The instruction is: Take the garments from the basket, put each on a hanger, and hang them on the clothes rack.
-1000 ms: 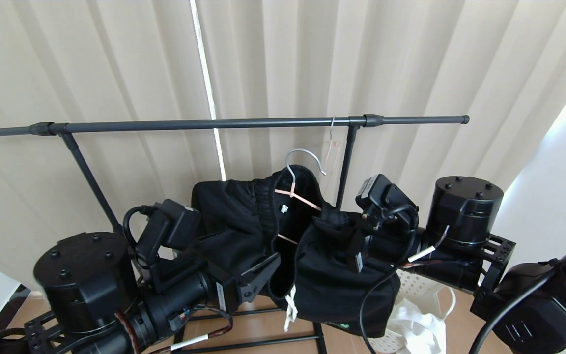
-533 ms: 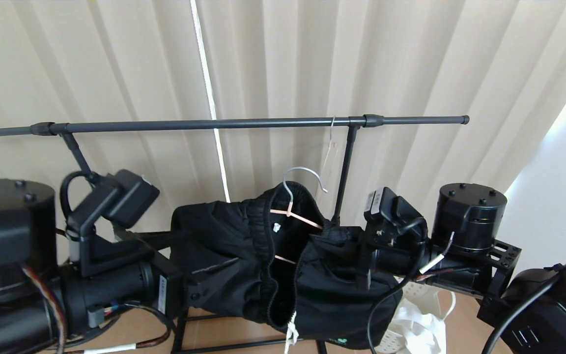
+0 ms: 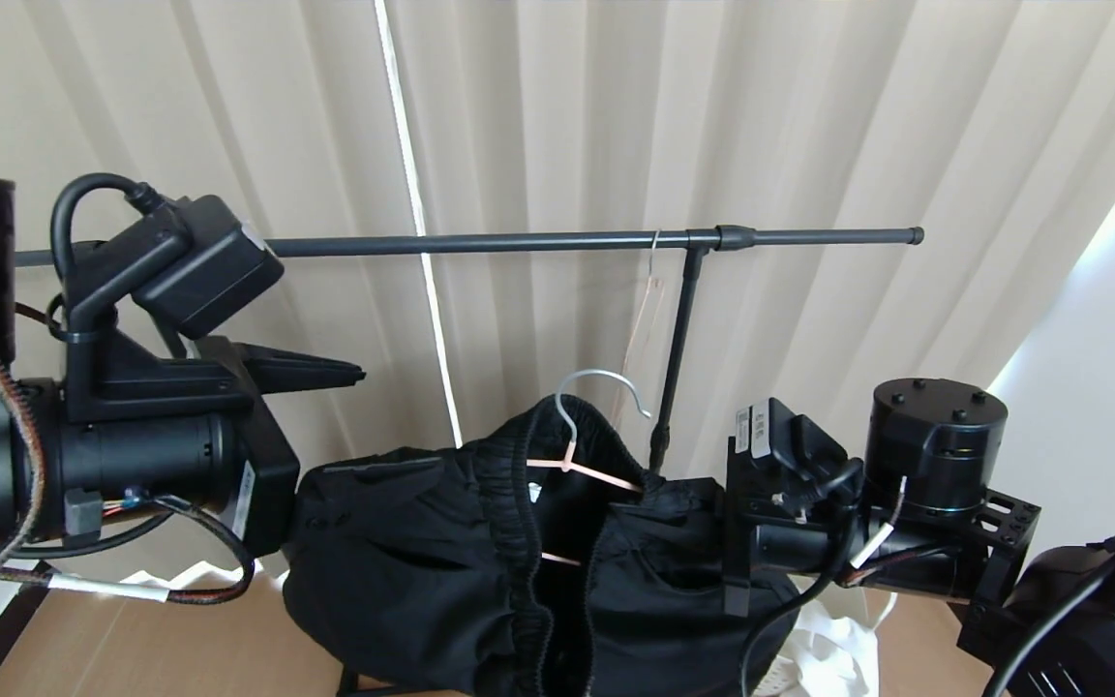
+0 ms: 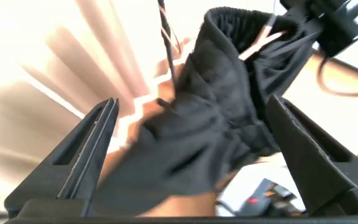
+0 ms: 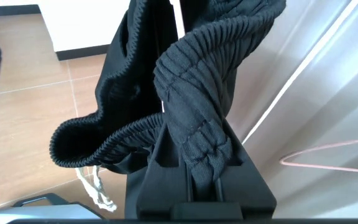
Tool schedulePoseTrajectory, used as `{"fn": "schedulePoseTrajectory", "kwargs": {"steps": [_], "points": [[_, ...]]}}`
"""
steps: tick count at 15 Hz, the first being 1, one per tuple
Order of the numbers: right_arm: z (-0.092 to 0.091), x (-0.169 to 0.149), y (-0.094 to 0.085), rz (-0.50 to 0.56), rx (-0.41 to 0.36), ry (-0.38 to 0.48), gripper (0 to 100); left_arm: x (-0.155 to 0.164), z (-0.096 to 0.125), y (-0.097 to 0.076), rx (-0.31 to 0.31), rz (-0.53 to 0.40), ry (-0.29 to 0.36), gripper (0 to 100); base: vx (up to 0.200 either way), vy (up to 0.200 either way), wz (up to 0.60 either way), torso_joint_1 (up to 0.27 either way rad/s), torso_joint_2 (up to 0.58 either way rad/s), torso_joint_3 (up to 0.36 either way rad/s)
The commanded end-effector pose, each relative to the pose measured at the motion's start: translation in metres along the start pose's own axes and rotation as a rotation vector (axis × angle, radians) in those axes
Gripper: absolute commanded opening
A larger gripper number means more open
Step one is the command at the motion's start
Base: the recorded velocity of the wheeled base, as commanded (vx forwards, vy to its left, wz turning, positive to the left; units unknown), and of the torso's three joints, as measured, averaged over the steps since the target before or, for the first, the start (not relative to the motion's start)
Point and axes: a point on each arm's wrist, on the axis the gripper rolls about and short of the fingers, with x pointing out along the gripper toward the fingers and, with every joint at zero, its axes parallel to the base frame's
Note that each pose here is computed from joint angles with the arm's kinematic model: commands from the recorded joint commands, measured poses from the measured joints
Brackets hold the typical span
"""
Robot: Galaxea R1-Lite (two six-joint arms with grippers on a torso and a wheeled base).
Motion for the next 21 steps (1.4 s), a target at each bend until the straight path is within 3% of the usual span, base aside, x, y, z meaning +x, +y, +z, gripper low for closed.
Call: {"fn": "schedulePoseTrajectory", "kwargs": {"steps": [1,3,4,5,7,8,13,21], "points": [[-0.001,-0.002,0.002,0.017,0.003,0.002,0,0.023,0.002,0.009,0.076,-0.026,0.047,100,0.000,0.000,0.00,0.000,0.00,0.000],[-0.001,-0.003,0.004,0.030,0.002,-0.001,0,0.029,0.008,0.012,0.199,-0.071,0.081,100,0.000,0.000,0.00,0.000,0.00,0.000],[-0.002,-0.003,0.004,0.033,0.003,-0.001,0,0.030,0.010,0.012,0.226,-0.110,0.093,100,0.000,0.000,0.00,0.000,0.00,0.000],[-0.002,-0.003,0.004,0.037,0.004,-0.001,0,0.034,0.011,0.014,0.287,-0.193,0.112,100,0.000,0.000,0.00,0.000,0.00,0.000],[-0.003,-0.004,0.006,0.041,0.005,0.005,0,0.043,0.005,0.024,0.339,-0.251,0.117,100,0.000,0.000,0.00,0.000,0.00,0.000],[-0.004,-0.004,0.007,0.045,-0.008,0.006,0,0.054,0.001,0.028,0.356,-0.335,0.087,100,0.000,0.000,0.00,0.000,0.00,0.000],[-0.005,-0.002,0.015,0.071,-0.012,0.013,0,0.079,-0.011,0.027,0.349,-0.430,0.099,100,0.000,0.000,0.00,0.000,0.00,0.000],[-0.001,-0.002,0.023,0.092,-0.023,0.003,0,0.090,-0.015,0.017,0.334,-0.521,0.088,100,0.000,0.000,0.00,0.000,0.00,0.000]]}}
